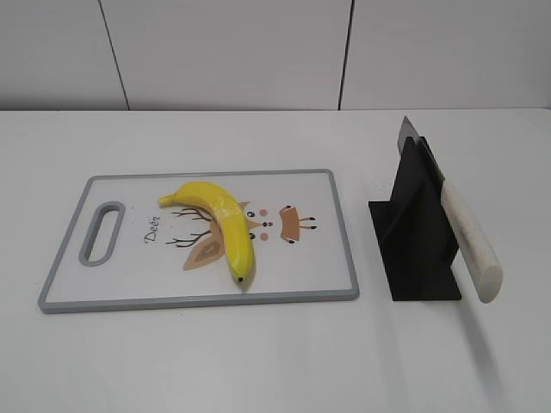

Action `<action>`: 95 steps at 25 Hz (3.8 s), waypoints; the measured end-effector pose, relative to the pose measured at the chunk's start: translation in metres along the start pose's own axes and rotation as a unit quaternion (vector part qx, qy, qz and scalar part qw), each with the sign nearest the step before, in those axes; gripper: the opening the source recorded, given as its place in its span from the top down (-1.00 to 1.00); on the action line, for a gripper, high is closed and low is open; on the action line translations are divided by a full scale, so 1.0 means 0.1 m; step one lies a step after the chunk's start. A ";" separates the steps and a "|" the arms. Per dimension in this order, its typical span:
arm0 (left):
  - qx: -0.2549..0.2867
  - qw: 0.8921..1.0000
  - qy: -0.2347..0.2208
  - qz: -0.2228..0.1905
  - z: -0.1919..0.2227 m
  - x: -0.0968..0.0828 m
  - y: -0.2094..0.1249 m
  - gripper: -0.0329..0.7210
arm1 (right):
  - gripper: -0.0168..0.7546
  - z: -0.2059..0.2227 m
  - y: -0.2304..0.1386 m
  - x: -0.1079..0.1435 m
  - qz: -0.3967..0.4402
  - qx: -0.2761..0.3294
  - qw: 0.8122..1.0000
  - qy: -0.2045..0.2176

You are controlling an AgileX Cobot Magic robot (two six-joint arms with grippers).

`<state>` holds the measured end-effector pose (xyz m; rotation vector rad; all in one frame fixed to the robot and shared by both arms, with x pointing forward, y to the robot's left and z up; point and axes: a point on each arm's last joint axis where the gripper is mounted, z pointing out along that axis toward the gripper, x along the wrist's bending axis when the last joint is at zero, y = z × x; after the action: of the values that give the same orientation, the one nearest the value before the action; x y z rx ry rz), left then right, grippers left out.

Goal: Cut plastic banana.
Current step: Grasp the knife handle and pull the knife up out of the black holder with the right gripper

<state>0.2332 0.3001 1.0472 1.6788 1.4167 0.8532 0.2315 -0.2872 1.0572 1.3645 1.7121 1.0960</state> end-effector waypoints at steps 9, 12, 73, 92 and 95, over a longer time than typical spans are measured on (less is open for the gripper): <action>0.000 1.000 0.000 0.000 0.00 0.00 0.00 -0.60 | -0.56 0.00 0.00 0.00 0.001 0.000 1.000 0.000; 0.000 1.000 0.000 0.000 0.00 0.00 0.00 -0.60 | -0.56 0.00 0.00 0.00 0.001 0.000 1.000 0.000; 0.000 1.000 0.000 0.000 0.00 0.00 0.00 -0.60 | -0.47 2.44 0.90 0.59 0.043 0.468 0.881 0.045; 0.000 1.000 0.000 0.000 0.00 0.00 0.00 -0.60 | -0.06 2.86 0.52 0.64 0.068 0.538 0.840 0.000; 0.000 1.000 0.000 0.000 0.00 0.00 0.00 -0.60 | 0.16 2.85 0.52 0.64 0.078 0.542 0.837 -0.009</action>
<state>0.2332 0.3001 1.0472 1.6788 1.4167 0.8532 0.4917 -0.1634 0.9861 2.1667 2.3476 0.0584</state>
